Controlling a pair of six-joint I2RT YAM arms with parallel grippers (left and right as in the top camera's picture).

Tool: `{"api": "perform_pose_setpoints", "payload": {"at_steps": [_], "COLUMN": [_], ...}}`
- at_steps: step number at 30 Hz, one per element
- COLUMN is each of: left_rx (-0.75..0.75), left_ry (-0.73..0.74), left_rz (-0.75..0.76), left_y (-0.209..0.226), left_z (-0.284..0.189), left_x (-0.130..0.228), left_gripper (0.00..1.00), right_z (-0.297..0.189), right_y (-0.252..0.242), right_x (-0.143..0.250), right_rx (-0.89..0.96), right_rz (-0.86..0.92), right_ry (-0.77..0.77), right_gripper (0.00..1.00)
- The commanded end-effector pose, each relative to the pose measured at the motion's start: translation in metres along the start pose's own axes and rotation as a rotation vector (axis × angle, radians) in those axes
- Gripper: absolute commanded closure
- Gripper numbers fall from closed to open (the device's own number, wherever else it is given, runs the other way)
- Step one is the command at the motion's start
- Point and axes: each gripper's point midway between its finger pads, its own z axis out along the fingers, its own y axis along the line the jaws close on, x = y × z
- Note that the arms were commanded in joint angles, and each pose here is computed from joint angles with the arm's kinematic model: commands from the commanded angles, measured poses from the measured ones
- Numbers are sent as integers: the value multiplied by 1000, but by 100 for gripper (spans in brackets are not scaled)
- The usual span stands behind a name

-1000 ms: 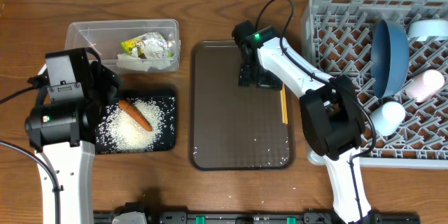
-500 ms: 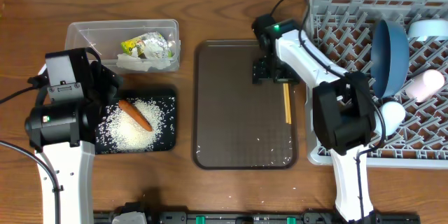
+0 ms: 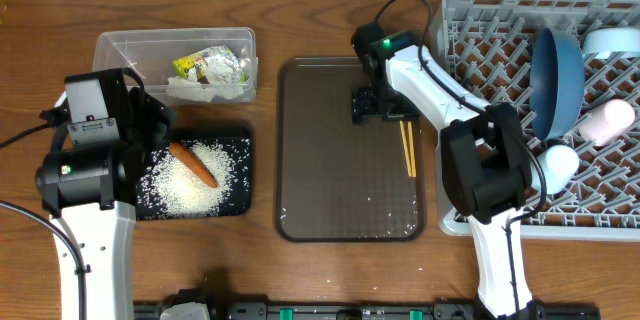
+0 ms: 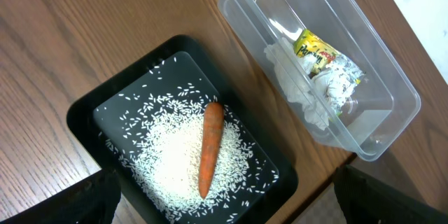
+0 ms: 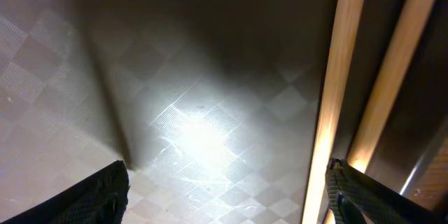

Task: Sort waste into correct bins and load items into the dishwasher rack
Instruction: 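Grasp one chopstick with the right gripper and lift it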

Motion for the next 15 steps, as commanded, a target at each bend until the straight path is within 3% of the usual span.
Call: {"api": "perform_pose_setpoints", "payload": {"at_steps": [1,4,7,15], "left_rx": [-5,-5,-5,-5], "left_ry": [-2,-2,-2,-2], "left_rz": [-7,-7,-7,-7], "left_y": [2,2,2,2], "left_z": [0,0,0,0], "left_x": [-1,-1,-1,-1], "left_gripper": [1,1,1,1], "right_z": [-1,0,1,19], "right_y": [2,1,0,-14], "right_x": [1,2,3,14], "right_rx": [3,5,9,74], "right_rz": [-16,-15,-15,-18], "right_ry": [-2,2,5,26], "right_gripper": [12,13,25,33]}}
